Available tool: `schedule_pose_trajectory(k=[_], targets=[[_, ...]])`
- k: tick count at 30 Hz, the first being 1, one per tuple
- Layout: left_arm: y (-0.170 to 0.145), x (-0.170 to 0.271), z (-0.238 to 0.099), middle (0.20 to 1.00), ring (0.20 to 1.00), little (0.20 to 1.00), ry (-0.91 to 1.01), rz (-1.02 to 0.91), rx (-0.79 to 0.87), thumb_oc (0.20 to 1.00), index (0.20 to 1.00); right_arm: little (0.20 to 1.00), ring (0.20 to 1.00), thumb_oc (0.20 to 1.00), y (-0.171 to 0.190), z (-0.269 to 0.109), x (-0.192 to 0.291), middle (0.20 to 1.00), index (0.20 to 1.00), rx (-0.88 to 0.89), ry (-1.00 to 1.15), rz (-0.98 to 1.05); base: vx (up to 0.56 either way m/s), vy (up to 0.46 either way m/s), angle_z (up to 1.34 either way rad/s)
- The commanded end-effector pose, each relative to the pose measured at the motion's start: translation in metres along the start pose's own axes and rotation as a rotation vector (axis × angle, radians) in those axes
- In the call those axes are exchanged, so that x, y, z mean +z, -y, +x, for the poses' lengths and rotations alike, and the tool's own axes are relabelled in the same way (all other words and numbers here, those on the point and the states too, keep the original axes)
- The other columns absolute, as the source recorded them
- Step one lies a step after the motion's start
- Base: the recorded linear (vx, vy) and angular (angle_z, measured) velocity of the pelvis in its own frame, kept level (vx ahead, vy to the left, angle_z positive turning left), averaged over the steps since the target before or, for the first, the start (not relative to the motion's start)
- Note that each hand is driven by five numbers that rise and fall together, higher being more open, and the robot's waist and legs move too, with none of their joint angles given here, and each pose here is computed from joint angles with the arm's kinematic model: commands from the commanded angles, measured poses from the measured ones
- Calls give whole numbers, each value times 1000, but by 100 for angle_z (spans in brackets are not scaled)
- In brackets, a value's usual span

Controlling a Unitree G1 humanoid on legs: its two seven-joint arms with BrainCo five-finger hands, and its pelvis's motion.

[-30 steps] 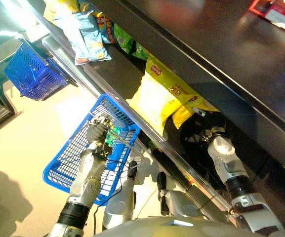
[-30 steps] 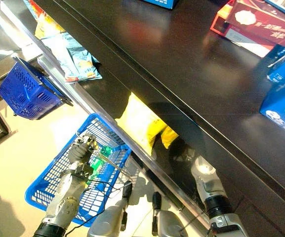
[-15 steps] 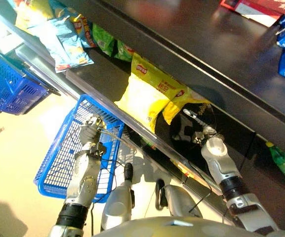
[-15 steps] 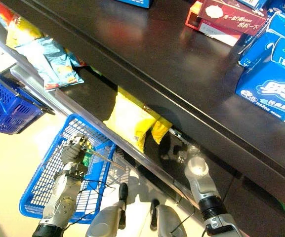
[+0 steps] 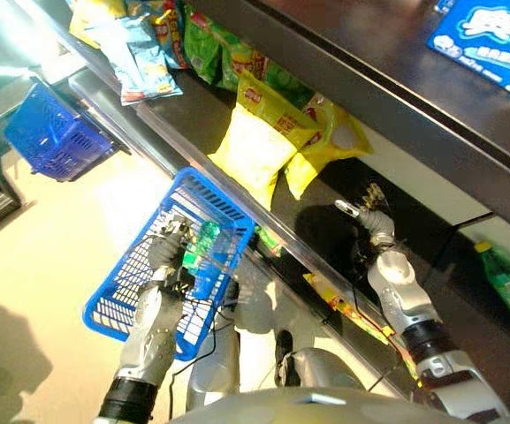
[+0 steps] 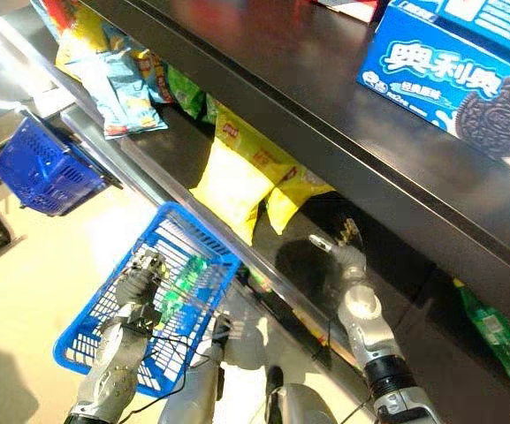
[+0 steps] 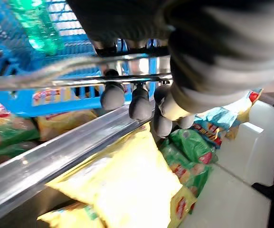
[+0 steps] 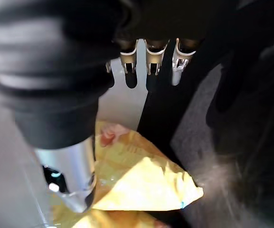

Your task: Pick up the snacks into the basket

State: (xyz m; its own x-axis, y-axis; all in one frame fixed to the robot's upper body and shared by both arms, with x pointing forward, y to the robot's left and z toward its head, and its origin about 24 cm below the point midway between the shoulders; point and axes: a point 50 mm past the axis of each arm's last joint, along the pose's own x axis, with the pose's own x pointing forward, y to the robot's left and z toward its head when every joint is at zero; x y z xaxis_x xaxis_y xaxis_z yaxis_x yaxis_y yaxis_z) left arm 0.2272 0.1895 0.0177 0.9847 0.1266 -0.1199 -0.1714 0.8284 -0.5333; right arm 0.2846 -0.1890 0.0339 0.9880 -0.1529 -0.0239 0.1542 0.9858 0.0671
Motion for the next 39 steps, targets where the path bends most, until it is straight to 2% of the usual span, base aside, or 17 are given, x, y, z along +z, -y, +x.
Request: schedule_pose_trajectory(k=[1, 7, 16, 20, 29, 39], targets=[[64, 68, 10, 200, 200, 200, 362, -62, -340, 200, 200, 1000, 1000, 1000, -1, 4, 21, 1000, 1000, 19, 118, 26, -21, 224, -1], [66, 68, 11, 200, 200, 200, 349, -35, -348, 200, 200, 1000, 1000, 1000, -3, 1, 31, 1000, 1000, 12, 165, 44, -65, 178, 29], [56, 73, 10, 200, 200, 200, 367, -17, -317, 200, 200, 1000, 1000, 1000, -46, -3, 46, 1000, 1000, 253, 224, 126, -32, 115, -1], [59, 72, 9, 200, 200, 200, 364, -16, -332, 200, 200, 1000, 1000, 1000, -55, 2, 46, 1000, 1000, 275, 204, 141, 18, 44, -1], [62, 74, 8, 200, 200, 200, 372, -28, -335, 200, 200, 1000, 1000, 1000, -62, 18, 53, 1000, 1000, 227, 204, 165, 24, 3, 14], [70, 75, 2, 200, 200, 200, 355, -57, -389, 200, 200, 1000, 1000, 1000, -64, 58, 34, 1000, 1000, 66, 10, 157, 2, -14, 10]])
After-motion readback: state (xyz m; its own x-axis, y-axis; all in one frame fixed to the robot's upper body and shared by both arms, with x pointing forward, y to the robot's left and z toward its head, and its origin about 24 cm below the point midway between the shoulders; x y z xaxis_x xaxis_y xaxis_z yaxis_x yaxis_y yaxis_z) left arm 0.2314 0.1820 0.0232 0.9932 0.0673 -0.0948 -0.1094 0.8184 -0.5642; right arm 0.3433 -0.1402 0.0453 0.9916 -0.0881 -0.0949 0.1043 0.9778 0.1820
